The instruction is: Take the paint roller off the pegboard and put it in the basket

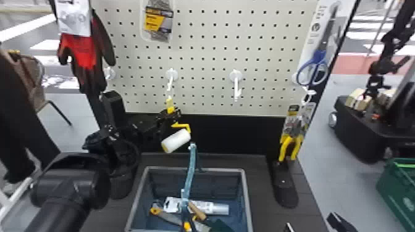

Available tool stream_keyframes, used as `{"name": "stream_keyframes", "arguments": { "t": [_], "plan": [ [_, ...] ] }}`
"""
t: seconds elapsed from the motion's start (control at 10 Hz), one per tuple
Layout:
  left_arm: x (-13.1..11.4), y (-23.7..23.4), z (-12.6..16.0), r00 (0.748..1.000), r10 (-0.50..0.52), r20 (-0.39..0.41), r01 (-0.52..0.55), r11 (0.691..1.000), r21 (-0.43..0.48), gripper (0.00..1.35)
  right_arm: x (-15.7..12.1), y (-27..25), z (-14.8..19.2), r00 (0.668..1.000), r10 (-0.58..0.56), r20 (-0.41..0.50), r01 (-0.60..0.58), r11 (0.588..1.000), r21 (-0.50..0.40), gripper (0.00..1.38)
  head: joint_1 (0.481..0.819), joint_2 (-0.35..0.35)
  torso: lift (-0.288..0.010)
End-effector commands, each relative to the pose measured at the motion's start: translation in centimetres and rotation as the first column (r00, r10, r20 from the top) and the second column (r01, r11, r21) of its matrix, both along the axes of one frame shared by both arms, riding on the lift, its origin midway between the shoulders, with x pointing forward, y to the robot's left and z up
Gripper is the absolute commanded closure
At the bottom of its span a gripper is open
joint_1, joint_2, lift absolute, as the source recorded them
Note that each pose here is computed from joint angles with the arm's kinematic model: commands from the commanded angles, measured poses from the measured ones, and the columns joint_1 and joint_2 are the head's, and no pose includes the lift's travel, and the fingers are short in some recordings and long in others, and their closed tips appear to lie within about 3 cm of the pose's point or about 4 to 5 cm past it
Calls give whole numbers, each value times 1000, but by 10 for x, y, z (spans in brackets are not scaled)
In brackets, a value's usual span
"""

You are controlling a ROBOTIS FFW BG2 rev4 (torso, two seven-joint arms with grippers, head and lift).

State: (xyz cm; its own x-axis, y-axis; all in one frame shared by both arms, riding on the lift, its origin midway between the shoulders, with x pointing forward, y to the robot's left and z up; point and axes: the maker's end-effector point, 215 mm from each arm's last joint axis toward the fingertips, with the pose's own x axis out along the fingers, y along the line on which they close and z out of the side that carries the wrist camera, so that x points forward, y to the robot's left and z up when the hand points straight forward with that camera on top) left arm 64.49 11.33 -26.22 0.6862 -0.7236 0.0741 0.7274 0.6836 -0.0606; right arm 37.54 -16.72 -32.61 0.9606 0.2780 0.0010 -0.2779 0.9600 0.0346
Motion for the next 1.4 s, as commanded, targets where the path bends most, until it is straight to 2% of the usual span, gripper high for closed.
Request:
{"name": "stream_keyframes", "arguments": {
  "t": [0.0, 0.6, 0.9, 1.3],
  "plan": [
    [0, -1, 0, 1000, -2, -1, 2, 1000, -2, 1211, 0, 0, 0, 1000, 0, 0, 0, 1000, 0, 251, 549, 0, -100],
    [0, -1, 1, 1000, -1, 5, 1, 1000, 3, 1211, -1, 0, -1, 1000, 0, -2, 0, 1000, 0, 251, 549, 0, -100],
    [-13, 10, 7, 999, 9, 33, -10, 1000, 20, 1211, -3, 0, -3, 1000, 1, -9, -1, 1000, 1, 251, 549, 0, -100],
    [-22, 22, 45, 993, 32, 114, -35, 999, 28, 1211, -5, 0, -6, 1000, 2, -20, -2, 1000, 0, 249, 549, 0, -100]
  ]
}}
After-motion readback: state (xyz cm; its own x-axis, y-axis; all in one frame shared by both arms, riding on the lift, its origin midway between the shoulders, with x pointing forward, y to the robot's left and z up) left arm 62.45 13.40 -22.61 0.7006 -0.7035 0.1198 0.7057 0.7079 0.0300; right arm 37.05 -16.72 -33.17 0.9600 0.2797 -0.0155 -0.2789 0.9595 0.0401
